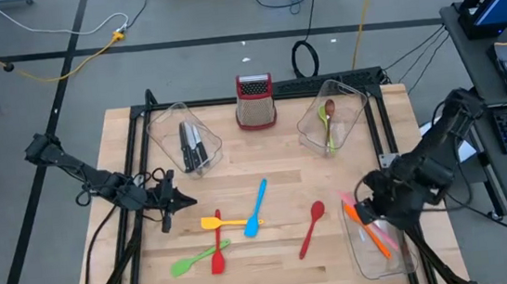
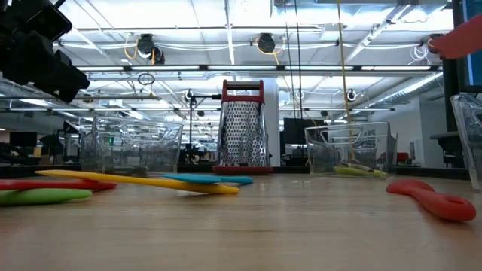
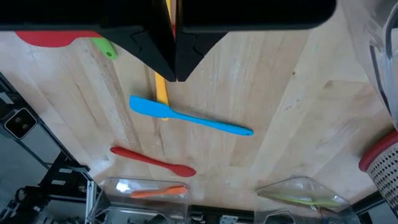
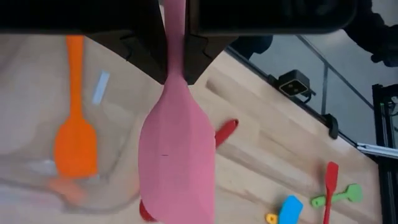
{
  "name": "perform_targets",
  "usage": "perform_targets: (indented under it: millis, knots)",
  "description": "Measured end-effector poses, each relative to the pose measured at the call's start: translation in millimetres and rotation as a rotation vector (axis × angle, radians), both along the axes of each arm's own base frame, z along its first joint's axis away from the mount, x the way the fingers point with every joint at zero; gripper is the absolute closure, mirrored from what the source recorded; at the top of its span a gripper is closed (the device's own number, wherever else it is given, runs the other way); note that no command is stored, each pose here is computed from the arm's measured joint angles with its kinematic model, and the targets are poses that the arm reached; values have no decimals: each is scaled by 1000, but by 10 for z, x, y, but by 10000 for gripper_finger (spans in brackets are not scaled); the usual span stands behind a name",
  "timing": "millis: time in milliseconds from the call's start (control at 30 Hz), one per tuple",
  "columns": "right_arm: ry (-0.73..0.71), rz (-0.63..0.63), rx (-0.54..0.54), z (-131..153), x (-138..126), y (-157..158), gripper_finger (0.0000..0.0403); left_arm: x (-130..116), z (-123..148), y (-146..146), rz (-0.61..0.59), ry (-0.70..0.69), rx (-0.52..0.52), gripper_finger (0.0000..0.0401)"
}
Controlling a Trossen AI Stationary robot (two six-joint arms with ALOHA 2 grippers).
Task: Pick & Place Kitchen Items
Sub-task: Put the pink spatula into the bottom right transparent bin
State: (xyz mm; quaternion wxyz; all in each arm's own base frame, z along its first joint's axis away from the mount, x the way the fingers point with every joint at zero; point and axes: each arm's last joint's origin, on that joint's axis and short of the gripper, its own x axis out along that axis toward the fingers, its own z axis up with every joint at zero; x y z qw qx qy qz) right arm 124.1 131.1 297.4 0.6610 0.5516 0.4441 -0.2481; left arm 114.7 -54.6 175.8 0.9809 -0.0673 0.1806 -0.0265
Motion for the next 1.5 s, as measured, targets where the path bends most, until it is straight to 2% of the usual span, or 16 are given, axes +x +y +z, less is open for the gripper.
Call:
perform_targets:
  millis: [200, 367, 533, 667, 800, 1033, 1267, 1400, 1500]
  knots:
    - [58, -25, 38, -79, -111, 212, 376, 0, 1, 0, 0, -1, 0, 382]
    - [102, -19, 30, -170, -202, 387, 381, 1, 2, 0, 2, -2, -5, 388]
    - [121, 8, -2, -237, -230, 478, 378, 4, 13, -2, 2, -12, -12, 398]
    - [135, 9, -29, -284, -219, 512, 376, 5, 13, -2, 7, -12, -23, 386]
    - [162, 7, -81, -350, -208, 534, 378, 5, 14, -2, 9, -12, -27, 382]
    - [214, 4, -179, -479, -185, 565, 375, 5, 15, -2, 13, -13, -37, 399]
    - [247, -9, -228, -813, -172, 521, 370, 5, 15, -2, 15, -13, -41, 381]
    - [267, -17, -268, -1013, -207, 438, 367, 5, 15, -2, 17, -12, -46, 389]
    - [249, -15, -239, -1128, -208, 433, 367, 5, 15, -2, 21, -11, -58, 398]
